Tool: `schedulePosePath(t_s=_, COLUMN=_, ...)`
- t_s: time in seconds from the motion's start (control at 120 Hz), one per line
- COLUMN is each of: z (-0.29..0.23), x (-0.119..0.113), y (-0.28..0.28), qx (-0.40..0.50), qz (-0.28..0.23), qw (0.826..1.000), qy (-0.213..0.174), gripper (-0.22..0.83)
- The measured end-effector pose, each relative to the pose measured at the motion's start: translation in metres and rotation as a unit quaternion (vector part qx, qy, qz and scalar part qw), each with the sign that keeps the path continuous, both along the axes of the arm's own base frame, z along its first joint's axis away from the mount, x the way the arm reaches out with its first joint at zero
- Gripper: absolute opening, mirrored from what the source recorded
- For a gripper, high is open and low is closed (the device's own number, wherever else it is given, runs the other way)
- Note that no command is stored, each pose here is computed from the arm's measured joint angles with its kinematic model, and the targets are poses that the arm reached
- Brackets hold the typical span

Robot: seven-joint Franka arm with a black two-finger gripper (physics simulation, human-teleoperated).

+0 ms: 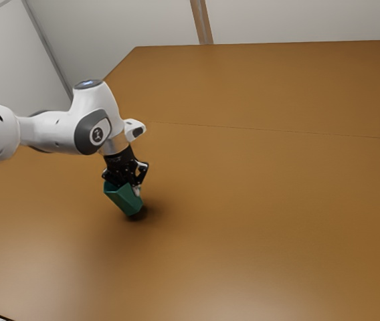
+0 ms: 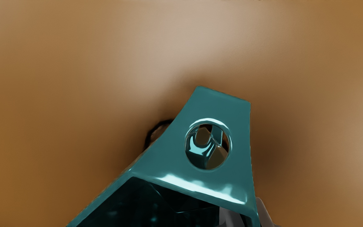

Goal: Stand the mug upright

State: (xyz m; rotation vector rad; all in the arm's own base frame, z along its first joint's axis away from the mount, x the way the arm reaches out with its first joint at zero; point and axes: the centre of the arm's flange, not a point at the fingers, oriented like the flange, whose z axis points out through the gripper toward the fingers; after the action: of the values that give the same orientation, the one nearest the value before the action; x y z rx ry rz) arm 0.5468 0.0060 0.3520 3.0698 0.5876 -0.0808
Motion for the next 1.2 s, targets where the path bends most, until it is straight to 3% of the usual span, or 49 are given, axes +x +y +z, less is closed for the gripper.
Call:
schedulePosePath(t_s=0.367, z=-0.018, x=0.003, y=-0.015, qx=-0.002, qz=0.039, qw=0.999, qy=0.008, gripper=-0.16)
schedulePosePath(t_s=0.55, z=0.001, x=0.004, y=-0.02, qx=-0.003, qz=0.047, qw=0.999, qy=-0.002, gripper=0.23)
schedulePosePath(t_s=0.692, z=0.019, x=0.002, y=-0.025, qx=-0.002, qz=0.046, qw=0.999, qy=-0.015, gripper=0.42)
schedulePosePath(t_s=0.967, z=0.092, x=0.011, y=-0.024, qx=0.002, qz=0.048, qw=0.997, qy=-0.066, gripper=0.56)
schedulePosePath(t_s=1.2, z=0.187, x=0.029, y=-0.02, qx=0.04, qz=-0.004, qw=0.994, qy=-0.098, gripper=0.6)
